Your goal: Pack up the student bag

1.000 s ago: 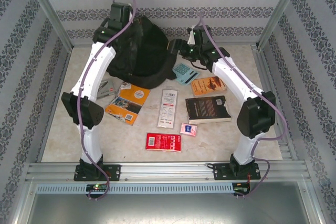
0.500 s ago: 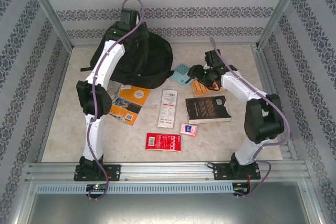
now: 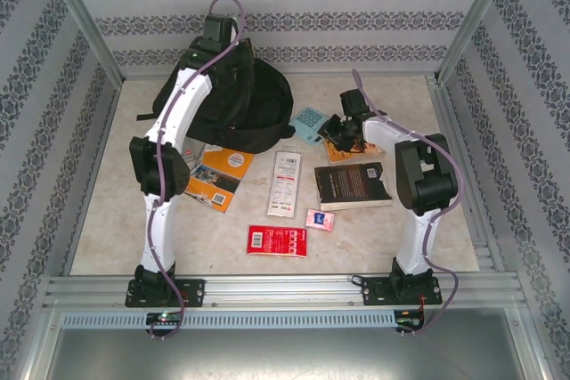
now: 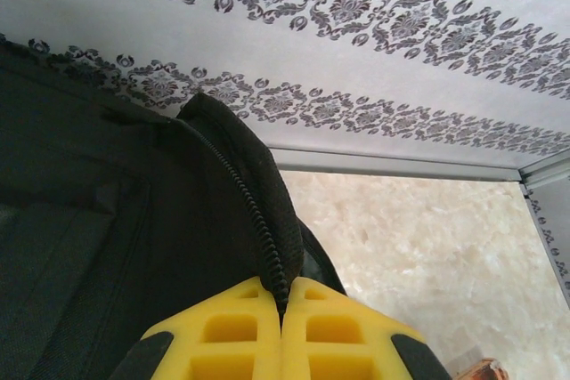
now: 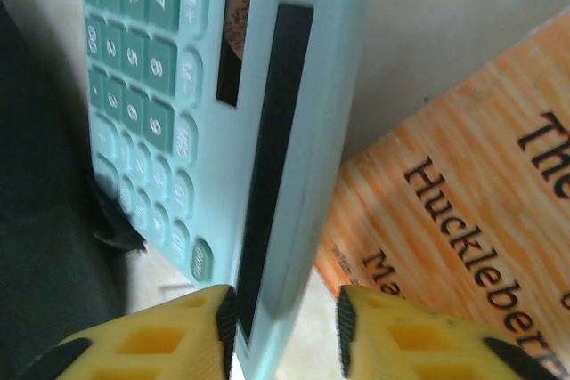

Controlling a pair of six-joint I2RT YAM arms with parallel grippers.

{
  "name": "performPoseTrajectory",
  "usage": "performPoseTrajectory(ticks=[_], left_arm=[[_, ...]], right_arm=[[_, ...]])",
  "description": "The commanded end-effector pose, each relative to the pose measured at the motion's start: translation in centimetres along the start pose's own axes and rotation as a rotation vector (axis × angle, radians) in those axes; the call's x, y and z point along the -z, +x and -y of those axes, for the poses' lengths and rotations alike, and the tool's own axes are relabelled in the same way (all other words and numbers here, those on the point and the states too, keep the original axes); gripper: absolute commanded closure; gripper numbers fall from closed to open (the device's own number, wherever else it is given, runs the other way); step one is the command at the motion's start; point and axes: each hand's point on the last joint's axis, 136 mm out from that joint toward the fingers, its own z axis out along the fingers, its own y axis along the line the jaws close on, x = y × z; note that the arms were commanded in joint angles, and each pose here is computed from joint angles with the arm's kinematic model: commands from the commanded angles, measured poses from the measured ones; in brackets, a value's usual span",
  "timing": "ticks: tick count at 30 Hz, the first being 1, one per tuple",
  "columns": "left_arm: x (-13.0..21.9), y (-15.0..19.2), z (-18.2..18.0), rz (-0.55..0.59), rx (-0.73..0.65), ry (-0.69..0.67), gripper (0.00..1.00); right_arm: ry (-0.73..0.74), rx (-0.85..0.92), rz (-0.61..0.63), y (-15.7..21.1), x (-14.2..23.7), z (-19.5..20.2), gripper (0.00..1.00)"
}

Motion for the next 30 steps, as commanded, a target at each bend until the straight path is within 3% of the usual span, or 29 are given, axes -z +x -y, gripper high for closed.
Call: performPoseTrajectory(ticks=[1, 6, 14, 15, 16, 18, 19, 25, 30], left_arm=[[4.9, -4.1, 3.1, 0.117, -0.041, 0.086, 1.00], [6.0, -4.0, 4.0, 0.106, -0.035, 0.123, 1.00], [7.7, -3.8, 4.6, 0.091, -0.048, 0.129, 1.00], [8.0, -3.9, 4.7, 0.095, -0.051, 0.129, 1.00], [8.3, -4.1, 4.7, 0.101, -0.055, 0.127, 1.00], [8.7, -4.2, 4.6, 0.109, -0.061, 0.115, 1.00], [8.8, -4.3, 4.5, 0.111, -0.065, 0.104, 1.00], [9.7, -4.6, 3.7, 0.124, -0.079, 0.053, 1.00], [10.3, -4.9, 3.4, 0.130, -0.072, 0.055, 1.00]], right_arm=[[-0.030, -0.012, 0.044, -2.1, 0.2, -1.1, 0.71], [-0.042, -0.002, 0.050, -2.9, 0.1, -1.8, 0.96], [-0.057, 0.039, 0.125, -3.5, 3.7, -2.6, 1.00], [-0.062, 0.045, 0.124, -3.4, 4.0, -2.7, 0.99], [-0.065, 0.051, 0.122, -3.4, 4.2, -2.8, 0.91], [-0.067, 0.057, 0.114, -3.4, 4.3, -2.8, 0.64], [-0.066, 0.055, 0.108, -3.3, 4.1, -2.7, 0.59], [-0.079, 0.026, 0.068, -3.9, 1.8, -2.6, 0.52], [-0.079, 0.022, 0.059, -5.0, -0.1, -2.8, 0.52]])
